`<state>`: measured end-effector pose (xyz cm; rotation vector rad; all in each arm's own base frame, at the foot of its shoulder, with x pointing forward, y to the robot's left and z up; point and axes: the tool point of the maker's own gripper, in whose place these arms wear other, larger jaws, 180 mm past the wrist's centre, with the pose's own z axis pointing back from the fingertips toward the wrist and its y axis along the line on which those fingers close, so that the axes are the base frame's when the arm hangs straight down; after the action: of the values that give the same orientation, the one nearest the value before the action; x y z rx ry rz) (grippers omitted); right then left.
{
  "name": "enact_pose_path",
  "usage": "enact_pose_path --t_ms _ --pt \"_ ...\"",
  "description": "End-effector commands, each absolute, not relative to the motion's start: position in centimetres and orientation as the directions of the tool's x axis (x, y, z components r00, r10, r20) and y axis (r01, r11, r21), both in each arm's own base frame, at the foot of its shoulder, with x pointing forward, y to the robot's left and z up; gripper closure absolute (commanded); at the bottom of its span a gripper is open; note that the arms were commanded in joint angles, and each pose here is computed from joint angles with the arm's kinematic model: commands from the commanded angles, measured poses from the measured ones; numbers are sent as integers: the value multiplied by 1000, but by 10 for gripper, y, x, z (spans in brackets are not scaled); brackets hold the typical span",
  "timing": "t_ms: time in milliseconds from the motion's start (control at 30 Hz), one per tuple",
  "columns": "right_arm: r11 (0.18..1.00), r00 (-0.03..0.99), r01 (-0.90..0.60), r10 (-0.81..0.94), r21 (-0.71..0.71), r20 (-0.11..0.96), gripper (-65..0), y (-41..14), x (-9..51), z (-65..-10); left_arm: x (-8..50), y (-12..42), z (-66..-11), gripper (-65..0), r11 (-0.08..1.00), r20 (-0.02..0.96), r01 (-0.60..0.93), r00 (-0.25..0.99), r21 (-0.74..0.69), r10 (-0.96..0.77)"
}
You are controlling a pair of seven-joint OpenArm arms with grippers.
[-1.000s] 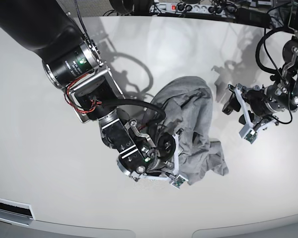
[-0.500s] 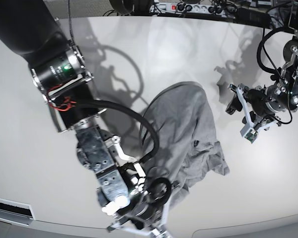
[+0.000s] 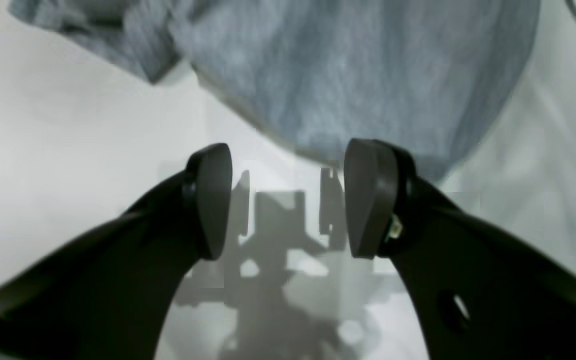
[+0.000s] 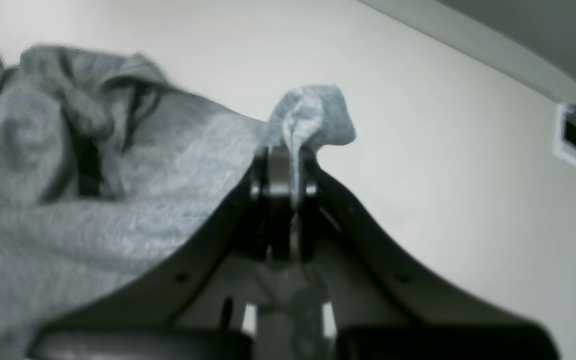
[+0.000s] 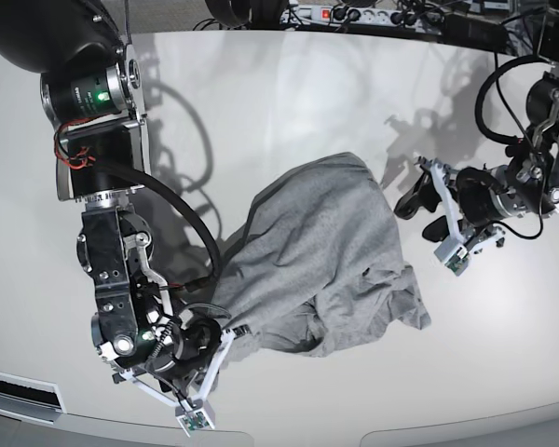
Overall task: Layout the t-shirt on the table in an organized manner, then fold the t-shirt properly
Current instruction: 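Grasp the t-shirt fabric with both grippers at separate points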
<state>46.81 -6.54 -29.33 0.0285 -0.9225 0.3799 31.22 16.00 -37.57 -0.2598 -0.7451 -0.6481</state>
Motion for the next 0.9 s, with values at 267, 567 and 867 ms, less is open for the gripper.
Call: enact_pose_path --t_ms 267,567,867 --pt "932 507 -341 291 -121 811 0 -69 472 -281 358 134 -370 -362 800 789 598 465 55 -402" --pt "932 517 -342 291 -117 805 0 -70 469 -286 406 140 -391 -362 845 806 534 514 -32 -295" --pt "929 525 -351 296 -114 798 0 -69 464 -294 420 154 -426 0 898 760 434 606 -71 -233"
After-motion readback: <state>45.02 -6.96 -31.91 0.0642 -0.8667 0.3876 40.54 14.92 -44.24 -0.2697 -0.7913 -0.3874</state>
